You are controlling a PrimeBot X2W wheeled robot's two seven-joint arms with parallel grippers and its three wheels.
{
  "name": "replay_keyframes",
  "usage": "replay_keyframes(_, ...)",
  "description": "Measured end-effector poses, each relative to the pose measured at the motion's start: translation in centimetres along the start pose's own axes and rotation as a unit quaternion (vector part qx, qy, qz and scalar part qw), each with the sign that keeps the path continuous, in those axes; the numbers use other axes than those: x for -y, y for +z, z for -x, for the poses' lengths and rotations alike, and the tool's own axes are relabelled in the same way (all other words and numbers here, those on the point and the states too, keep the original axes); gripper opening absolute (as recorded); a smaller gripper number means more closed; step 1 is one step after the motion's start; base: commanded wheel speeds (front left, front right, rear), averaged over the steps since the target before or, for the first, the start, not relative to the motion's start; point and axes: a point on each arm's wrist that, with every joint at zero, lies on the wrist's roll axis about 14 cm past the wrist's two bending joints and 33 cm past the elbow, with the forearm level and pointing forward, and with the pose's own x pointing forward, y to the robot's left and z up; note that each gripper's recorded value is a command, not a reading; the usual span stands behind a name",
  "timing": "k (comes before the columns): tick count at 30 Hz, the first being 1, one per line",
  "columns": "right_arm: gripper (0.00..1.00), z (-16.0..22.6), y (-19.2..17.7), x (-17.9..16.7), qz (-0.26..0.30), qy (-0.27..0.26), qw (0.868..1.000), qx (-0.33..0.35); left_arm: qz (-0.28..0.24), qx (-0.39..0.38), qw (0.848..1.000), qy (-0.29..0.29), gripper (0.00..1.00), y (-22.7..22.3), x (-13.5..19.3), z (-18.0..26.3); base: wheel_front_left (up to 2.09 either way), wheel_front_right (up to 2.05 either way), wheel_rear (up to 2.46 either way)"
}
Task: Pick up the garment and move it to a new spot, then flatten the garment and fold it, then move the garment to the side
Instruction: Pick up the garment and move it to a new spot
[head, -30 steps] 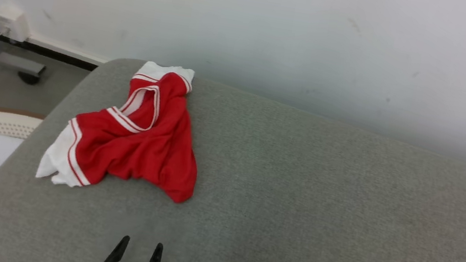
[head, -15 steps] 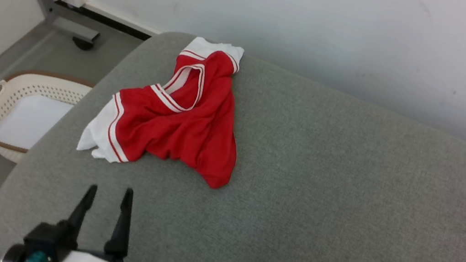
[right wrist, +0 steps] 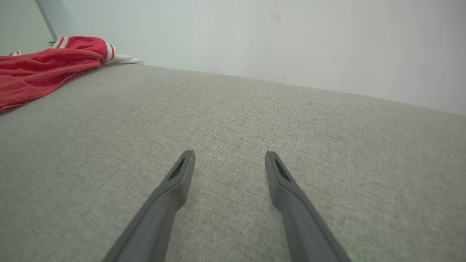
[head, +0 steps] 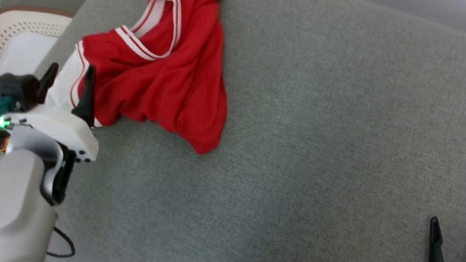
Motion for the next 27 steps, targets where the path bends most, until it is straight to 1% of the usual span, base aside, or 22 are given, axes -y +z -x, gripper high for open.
replay_keyframes(4,1.00,-0.3,-0.7,0.3,-0.005,0.000,1.000,-0.005,-0.023,-0.087,0.996,0.000,1.00,-3.7,0.1,-1.8,0.00,0.00,0.00)
replay_keyframes(6,1.00,-0.3,-0.7,0.4,-0.005,-0.002,1.000,-0.003,-0.034,-0.130,0.991,-0.004,1.00,-5.5,0.3,-2.0,0.00,0.00,0.00)
replay_keyframes(9,1.00,-0.1,-0.6,0.6,-0.007,-0.006,1.000,-0.003,-0.038,-0.186,0.982,-0.021,1.00,-7.8,1.1,-1.8,0.00,0.00,0.00)
replay_keyframes(10,1.00,-0.1,-0.6,0.7,-0.007,-0.008,1.000,-0.002,-0.039,-0.203,0.978,-0.024,0.57,-8.4,1.3,-1.6,0.00,0.00,0.00)
replay_keyframes(11,1.00,0.0,-0.5,0.7,-0.008,-0.009,1.000,-0.002,-0.039,-0.216,0.975,-0.028,0.00,-8.9,1.4,-1.4,0.00,0.00,0.00)
replay_keyframes(14,1.00,0.2,-0.1,0.8,-0.008,-0.014,1.000,0.002,-0.025,-0.223,0.974,-0.031,0.00,-9.0,1.4,-1.4,0.00,0.00,0.00)
replay_keyframes(16,1.00,0.6,0.2,1.1,-0.007,-0.021,1.000,0.003,-0.016,-0.185,0.982,-0.026,0.00,-7.1,1.4,-2.1,0.00,0.00,0.00)
replay_keyframes(19,1.00,1.3,0.6,1.0,-0.010,-0.026,1.000,0.003,-0.012,-0.113,0.993,-0.019,0.00,-2.8,0.7,-3.5,0.00,0.00,0.00)
replay_keyframes(22,1.00,2.1,1.4,0.5,-0.016,-0.031,0.999,0.012,-0.013,-0.043,0.999,-0.024,0.00,1.9,0.7,-4.3,0.00,0.00,0.00)
replay_keyframes(24,1.00,2.6,2.3,0.4,-0.017,-0.034,0.999,0.022,-0.021,0.006,0.999,-0.033,0.00,5.5,0.9,-4.7,0.00,0.00,0.00)
replay_keyframes(27,1.00,3.6,3.3,0.0,-0.022,-0.041,0.998,0.034,-0.032,0.070,0.996,-0.054,0.00,10.8,1.8,-4.5,0.00,0.00,0.00)
